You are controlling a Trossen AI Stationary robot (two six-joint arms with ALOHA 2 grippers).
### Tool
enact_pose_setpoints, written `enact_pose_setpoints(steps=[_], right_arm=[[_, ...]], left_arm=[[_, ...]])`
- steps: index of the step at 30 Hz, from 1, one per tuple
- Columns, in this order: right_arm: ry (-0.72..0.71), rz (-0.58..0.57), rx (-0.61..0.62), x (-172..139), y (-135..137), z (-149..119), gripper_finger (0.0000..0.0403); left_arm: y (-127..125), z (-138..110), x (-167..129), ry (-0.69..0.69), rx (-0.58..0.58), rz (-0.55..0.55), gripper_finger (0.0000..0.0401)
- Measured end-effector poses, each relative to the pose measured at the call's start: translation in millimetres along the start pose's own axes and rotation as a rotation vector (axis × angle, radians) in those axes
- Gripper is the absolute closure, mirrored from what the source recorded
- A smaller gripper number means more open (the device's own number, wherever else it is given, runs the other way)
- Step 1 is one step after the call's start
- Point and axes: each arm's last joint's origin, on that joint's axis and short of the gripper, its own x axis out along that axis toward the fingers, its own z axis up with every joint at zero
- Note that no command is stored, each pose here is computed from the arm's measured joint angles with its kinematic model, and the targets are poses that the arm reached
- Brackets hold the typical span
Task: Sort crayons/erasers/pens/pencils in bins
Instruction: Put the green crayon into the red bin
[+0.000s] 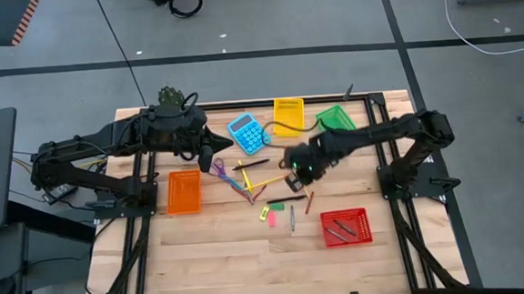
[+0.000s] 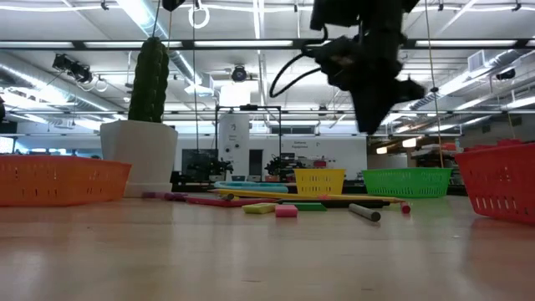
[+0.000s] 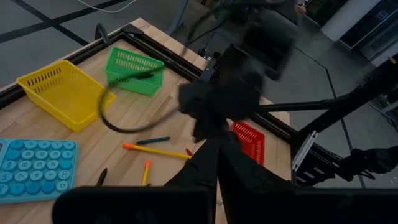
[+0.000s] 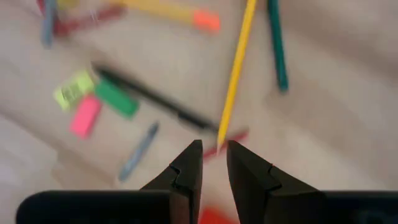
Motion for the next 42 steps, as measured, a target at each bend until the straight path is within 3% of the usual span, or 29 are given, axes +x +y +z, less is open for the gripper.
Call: enact_pose_setpoints(steps=[5, 9, 21, 31, 42], right_arm=[[-0.096, 0.043, -0.205, -1.4, -8.1, 27.2, 0.0322], [-0.081, 0.004, -0.283, 2.4, -18.3, 37.6, 0.0322], [0.102, -0.077, -0.319, 57.4, -24.7, 50.2, 0.0299], [0.068, -0.149, -0.320, 63.7, -27.5, 53.8, 0.0295], [0.053, -0.141, -0.289, 77.2, -29.3, 63.0, 0.0301]], left_arm=[[0.0, 0.0, 0.0, 0.000, 0.000, 0.000, 0.0381], [0.1, 0.0, 0.0, 0.000, 0.001, 0.001, 0.0378], [0.2, -0.1, 0.0, 0.000, 0.000, 0.002, 0.0383], [0.2, -0.1, 0.0, 0.000, -0.001, 0.002, 0.0379], [0.1, -0.1, 0.0, 0.000, -0.015, 0.001, 0.0380]])
